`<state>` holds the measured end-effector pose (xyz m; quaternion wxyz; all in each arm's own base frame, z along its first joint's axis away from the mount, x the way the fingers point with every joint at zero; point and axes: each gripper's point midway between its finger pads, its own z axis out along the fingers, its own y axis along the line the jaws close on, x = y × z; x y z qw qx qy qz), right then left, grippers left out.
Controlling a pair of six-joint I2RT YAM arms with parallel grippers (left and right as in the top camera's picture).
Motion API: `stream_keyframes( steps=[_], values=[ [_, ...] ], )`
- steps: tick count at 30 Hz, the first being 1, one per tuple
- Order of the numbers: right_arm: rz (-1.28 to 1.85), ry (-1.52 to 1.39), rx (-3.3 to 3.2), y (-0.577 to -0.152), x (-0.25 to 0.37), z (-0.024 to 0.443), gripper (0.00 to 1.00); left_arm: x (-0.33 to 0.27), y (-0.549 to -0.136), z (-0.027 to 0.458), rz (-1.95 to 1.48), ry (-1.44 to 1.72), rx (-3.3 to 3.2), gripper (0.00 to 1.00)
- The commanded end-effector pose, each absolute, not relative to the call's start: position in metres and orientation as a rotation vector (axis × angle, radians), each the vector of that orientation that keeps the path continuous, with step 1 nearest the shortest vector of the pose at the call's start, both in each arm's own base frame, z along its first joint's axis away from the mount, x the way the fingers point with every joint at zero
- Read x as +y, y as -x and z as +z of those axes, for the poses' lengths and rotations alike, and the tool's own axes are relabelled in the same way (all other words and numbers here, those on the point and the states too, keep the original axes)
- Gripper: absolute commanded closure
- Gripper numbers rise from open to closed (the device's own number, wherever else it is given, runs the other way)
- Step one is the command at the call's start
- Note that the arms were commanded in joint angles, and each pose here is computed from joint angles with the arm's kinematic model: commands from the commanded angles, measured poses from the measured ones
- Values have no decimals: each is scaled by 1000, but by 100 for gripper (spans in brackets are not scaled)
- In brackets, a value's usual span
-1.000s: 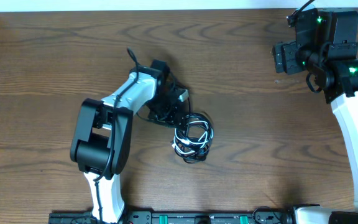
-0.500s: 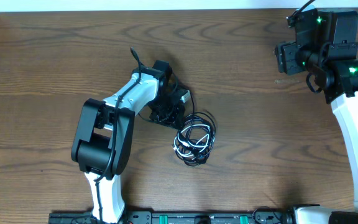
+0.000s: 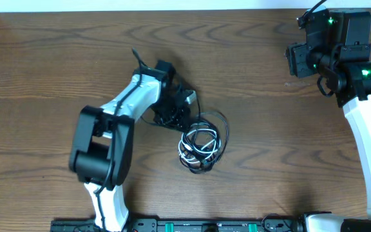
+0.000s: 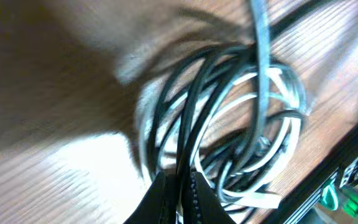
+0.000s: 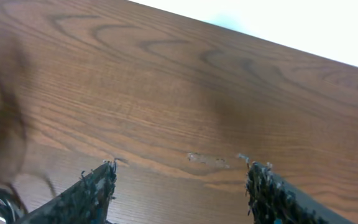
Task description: Untangle cables
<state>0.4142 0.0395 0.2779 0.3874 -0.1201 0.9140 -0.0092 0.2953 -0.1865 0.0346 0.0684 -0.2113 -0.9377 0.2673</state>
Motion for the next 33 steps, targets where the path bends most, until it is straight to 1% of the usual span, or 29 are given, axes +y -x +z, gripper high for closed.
stream_keyframes(
  steps=[1,9,11,12,16,19,20,22,23,24,33],
  values=[
    [-5,325,2313,-414,44,282,35,-182,-319,82,917,676,-2943,93],
    [26,351,2314,-413,49,282,39,-147,-339,140,1013,611,-3138,93],
    [51,365,2312,-412,53,282,52,-141,-340,150,1049,592,-3158,93],
    [51,365,2313,-412,53,281,54,-139,-341,154,1054,587,-3168,93],
    [72,368,2308,-412,56,282,54,-138,-340,164,1068,599,-3193,93],
    [118,381,2304,-412,62,282,51,-142,-338,167,1103,614,-3181,93],
    [124,378,2310,-412,63,280,47,-144,-338,168,1110,617,-3177,93],
    [137,373,2326,-414,67,274,43,-145,-337,168,1110,624,-3173,93],
    [143,374,2337,-415,70,270,35,-146,-336,168,1109,629,-3171,92],
    [151,377,2350,-417,74,265,30,-148,-336,168,1109,636,-3168,93],
    [212,508,2467,-421,121,211,30,-151,-334,167,1108,652,-3161,93]
  ],
)
